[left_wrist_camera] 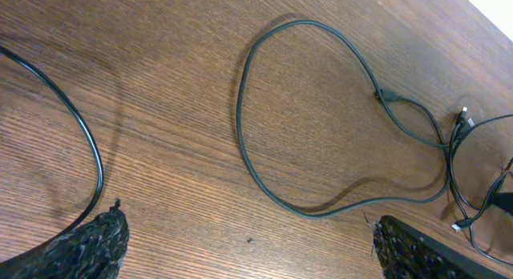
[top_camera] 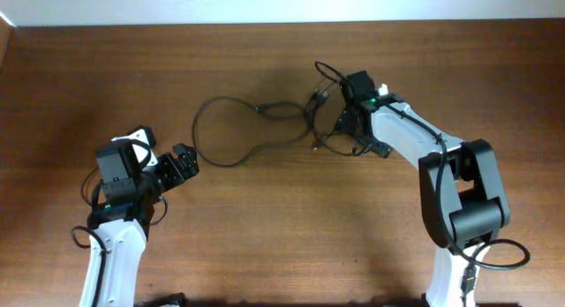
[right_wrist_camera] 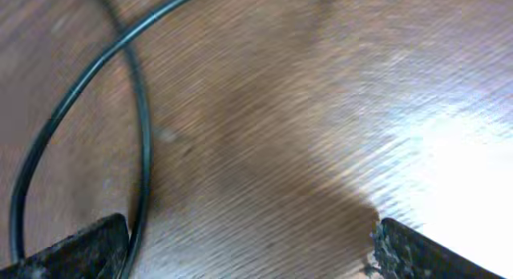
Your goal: Untangle cables
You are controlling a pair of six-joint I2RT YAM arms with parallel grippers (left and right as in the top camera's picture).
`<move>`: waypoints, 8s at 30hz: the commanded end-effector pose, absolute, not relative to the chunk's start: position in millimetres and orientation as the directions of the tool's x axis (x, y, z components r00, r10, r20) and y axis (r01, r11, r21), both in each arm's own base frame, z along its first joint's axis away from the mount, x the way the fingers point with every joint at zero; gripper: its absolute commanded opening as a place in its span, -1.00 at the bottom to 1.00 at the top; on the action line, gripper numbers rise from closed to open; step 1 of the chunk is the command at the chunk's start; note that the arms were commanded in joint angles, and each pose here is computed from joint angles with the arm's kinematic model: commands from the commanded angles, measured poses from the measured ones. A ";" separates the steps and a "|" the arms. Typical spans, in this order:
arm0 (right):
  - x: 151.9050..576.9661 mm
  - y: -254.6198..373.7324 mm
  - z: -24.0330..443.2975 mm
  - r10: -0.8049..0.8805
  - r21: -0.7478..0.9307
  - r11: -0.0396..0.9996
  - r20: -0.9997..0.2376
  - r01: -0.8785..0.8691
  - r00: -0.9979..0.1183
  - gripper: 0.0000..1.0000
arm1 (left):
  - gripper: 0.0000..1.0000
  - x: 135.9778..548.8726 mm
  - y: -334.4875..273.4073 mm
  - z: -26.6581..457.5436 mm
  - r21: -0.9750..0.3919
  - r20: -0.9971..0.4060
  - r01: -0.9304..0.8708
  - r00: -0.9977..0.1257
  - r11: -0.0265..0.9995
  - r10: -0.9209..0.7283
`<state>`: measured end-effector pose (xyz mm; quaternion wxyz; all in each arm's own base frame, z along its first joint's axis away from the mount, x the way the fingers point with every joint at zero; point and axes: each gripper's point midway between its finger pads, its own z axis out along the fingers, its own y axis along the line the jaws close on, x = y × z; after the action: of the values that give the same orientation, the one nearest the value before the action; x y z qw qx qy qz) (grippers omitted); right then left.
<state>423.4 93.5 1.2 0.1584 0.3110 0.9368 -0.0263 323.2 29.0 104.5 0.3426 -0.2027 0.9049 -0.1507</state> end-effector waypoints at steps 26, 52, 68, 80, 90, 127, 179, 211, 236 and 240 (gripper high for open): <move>367.3 49.6 -32.3 0.418 -0.203 0.881 -0.091 0.428 -0.904 -0.92 | 0.98 323.9 26.7 106.6 -0.416 -0.564 -0.249 -0.684 0.875 -0.463; 495.5 21.0 269.0 0.197 0.459 0.877 -0.610 -0.139 -0.768 -0.92 | 0.98 331.2 30.1 113.3 -0.411 -0.599 -0.238 -0.658 0.880 -0.457; 484.5 425.6 219.0 -0.061 0.449 0.594 -0.802 -0.667 -0.594 -0.92 | 0.98 252.8 156.7 304.4 -0.406 -0.834 -0.498 -0.143 0.767 -0.534; 522.1 305.1 207.7 -0.167 0.397 0.769 -0.632 -0.502 -0.757 0.97 | 0.97 306.4 53.0 269.0 -0.642 -0.634 -0.111 -0.478 0.758 -0.607; 455.4 177.0 259.6 -0.229 0.504 0.747 -0.416 -0.433 -0.880 0.99 | 0.98 386.0 -108.9 205.5 -0.624 -0.583 0.066 -0.702 0.779 -0.408; 233.7 132.0 100.0 -0.247 0.222 0.964 0.527 -0.149 -0.813 0.97 | 0.98 395.9 -108.3 169.9 -0.667 -0.466 -0.057 -0.747 0.743 -0.475; 269.4 -18.3 302.3 0.346 0.215 0.931 -0.267 0.294 -0.899 0.97 | -0.04 276.4 -376.2 -42.1 -0.281 -0.379 0.254 -0.915 0.925 0.136; 243.3 -16.7 204.4 0.385 0.152 0.911 0.023 0.384 -0.923 0.97 | 0.98 328.1 -245.2 82.0 -0.150 -0.462 -0.025 -0.882 0.988 -0.092; 247.0 -20.3 204.0 0.390 0.140 0.912 0.003 0.387 -0.921 0.97 | 0.68 369.7 -347.5 28.9 -0.317 -0.598 0.237 -0.802 0.918 0.000; 247.2 -20.3 204.0 0.390 0.140 0.912 0.003 0.387 -0.921 0.97 | 0.43 350.5 -365.3 -3.1 -0.299 -0.572 0.276 -0.818 0.913 0.060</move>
<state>248.6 -18.4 203.8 0.0105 0.1921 0.9786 0.0733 369.0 -349.8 20.5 0.3087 0.0599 0.9303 -0.1888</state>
